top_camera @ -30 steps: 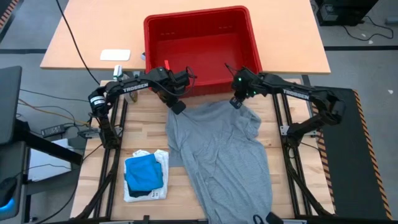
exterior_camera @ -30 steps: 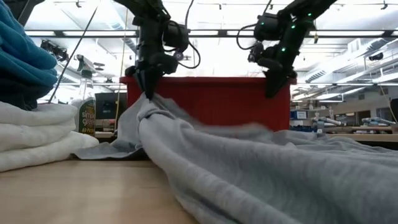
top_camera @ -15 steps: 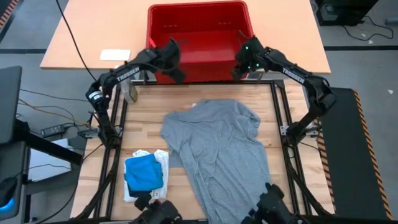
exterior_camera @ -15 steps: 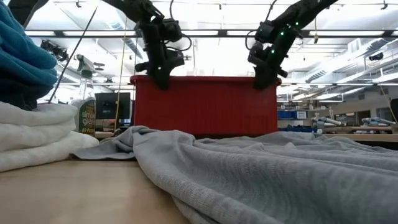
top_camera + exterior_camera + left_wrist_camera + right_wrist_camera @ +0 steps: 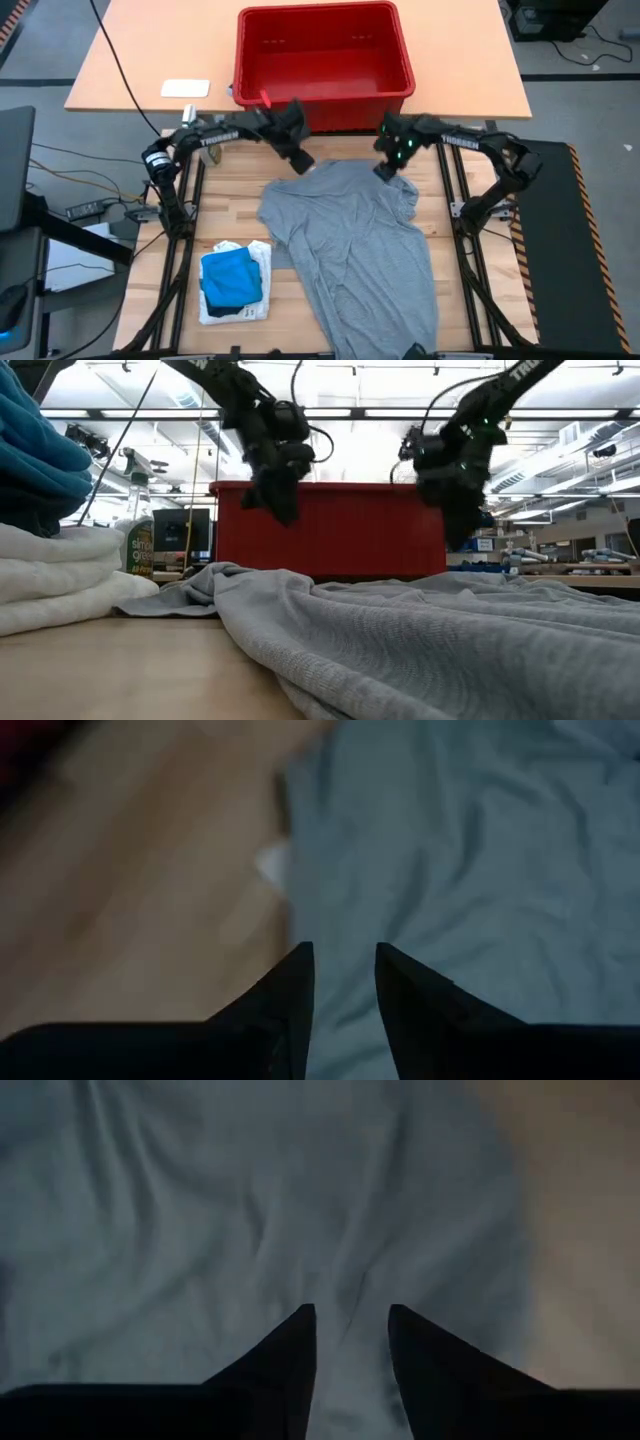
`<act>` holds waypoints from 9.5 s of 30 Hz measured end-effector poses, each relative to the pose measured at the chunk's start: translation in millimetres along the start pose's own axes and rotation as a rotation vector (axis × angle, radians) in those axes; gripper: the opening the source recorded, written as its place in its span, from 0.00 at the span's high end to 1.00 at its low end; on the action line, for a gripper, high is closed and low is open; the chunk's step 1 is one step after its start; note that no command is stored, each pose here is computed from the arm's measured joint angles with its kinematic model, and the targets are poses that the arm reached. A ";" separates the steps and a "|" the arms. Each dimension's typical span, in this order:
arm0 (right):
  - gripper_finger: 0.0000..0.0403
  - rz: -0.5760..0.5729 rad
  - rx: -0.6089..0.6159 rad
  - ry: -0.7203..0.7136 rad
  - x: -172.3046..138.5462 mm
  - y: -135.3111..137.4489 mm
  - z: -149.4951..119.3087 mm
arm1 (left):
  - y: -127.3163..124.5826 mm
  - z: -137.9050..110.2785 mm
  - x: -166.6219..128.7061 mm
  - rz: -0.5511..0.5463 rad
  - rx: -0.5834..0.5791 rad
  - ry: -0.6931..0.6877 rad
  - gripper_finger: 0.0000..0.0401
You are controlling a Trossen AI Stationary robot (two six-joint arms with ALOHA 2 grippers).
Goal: Fold laundry
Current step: Fold the grey shirt on the table
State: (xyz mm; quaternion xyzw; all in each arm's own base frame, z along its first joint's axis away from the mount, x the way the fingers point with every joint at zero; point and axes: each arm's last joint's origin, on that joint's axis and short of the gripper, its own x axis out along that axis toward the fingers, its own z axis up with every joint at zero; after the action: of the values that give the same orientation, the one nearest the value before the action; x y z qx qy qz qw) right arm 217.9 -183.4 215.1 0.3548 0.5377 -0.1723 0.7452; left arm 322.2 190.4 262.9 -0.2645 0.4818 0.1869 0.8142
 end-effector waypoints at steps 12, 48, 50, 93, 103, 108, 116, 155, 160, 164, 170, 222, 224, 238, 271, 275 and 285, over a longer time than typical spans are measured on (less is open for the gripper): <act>0.75 -0.306 0.071 0.042 58.8 -23.3 -45.3 | -22.4 -41.0 62.4 -0.057 -0.018 -0.043 0.72; 0.81 0.026 -0.114 -0.166 54.1 66.0 -124.3 | -129.7 -68.3 -2.5 -0.119 -0.186 -0.208 0.72; 0.81 0.130 -0.177 -0.176 60.8 70.0 -126.3 | -142.2 -81.0 -0.6 -0.109 -0.188 -0.180 0.72; 0.99 0.133 0.493 -0.104 116.8 254.0 -169.2 | -93.9 -126.0 24.4 -0.344 0.920 0.095 0.53; 0.99 0.108 0.559 -0.039 131.5 279.8 -191.5 | -104.4 -151.1 48.5 -0.335 1.191 0.032 0.53; 0.99 -0.011 0.587 0.008 129.2 272.4 -207.5 | -90.0 -159.0 63.2 -0.258 1.120 0.010 0.53; 0.99 -0.306 0.525 0.136 129.7 246.5 -237.6 | -63.0 -174.2 82.7 -0.230 1.065 0.060 0.62; 0.99 -0.273 0.476 -0.330 60.5 113.6 -150.3 | -90.1 -24.7 -14.3 -0.309 0.481 -0.403 0.96; 0.99 -0.224 0.459 -0.311 66.6 86.5 -109.0 | -84.3 -19.7 5.4 -0.334 0.269 -0.356 0.96; 0.99 -0.186 0.411 -0.291 75.2 72.6 -89.1 | -85.5 -23.8 11.7 -0.335 0.209 -0.297 0.96; 0.99 -0.206 0.306 -0.176 95.5 56.4 -80.0 | -92.3 -29.5 13.5 -0.338 0.174 -0.257 0.96; 0.94 0.008 0.121 0.028 99.7 88.8 -97.0 | 38.7 -56.3 -23.8 0.170 -0.134 0.117 0.33; 0.94 0.021 0.121 0.038 99.6 89.2 -97.3 | 42.2 -65.2 -21.2 0.175 -0.150 0.128 0.33; 0.94 0.064 0.144 0.061 98.5 86.7 -94.8 | 2.3 -147.1 -17.3 0.035 -0.496 0.106 0.33; 0.92 0.119 0.087 0.188 86.8 107.4 -120.9 | -113.2 -212.6 67.8 -0.209 -0.880 -0.025 0.33; 0.92 0.137 0.082 0.161 73.7 114.5 -128.0 | -120.5 -215.3 76.5 -0.239 -0.912 -0.017 0.33; 0.92 0.090 0.127 0.111 36.1 112.2 -149.0 | -120.2 -216.1 90.3 -0.202 -0.945 -0.056 0.33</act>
State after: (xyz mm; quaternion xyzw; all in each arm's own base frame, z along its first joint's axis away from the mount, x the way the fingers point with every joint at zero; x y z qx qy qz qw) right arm 201.4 4.8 195.0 0.4343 0.5498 -0.1524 0.6970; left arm 283.3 -32.1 127.7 -0.6457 0.2938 0.3126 0.6317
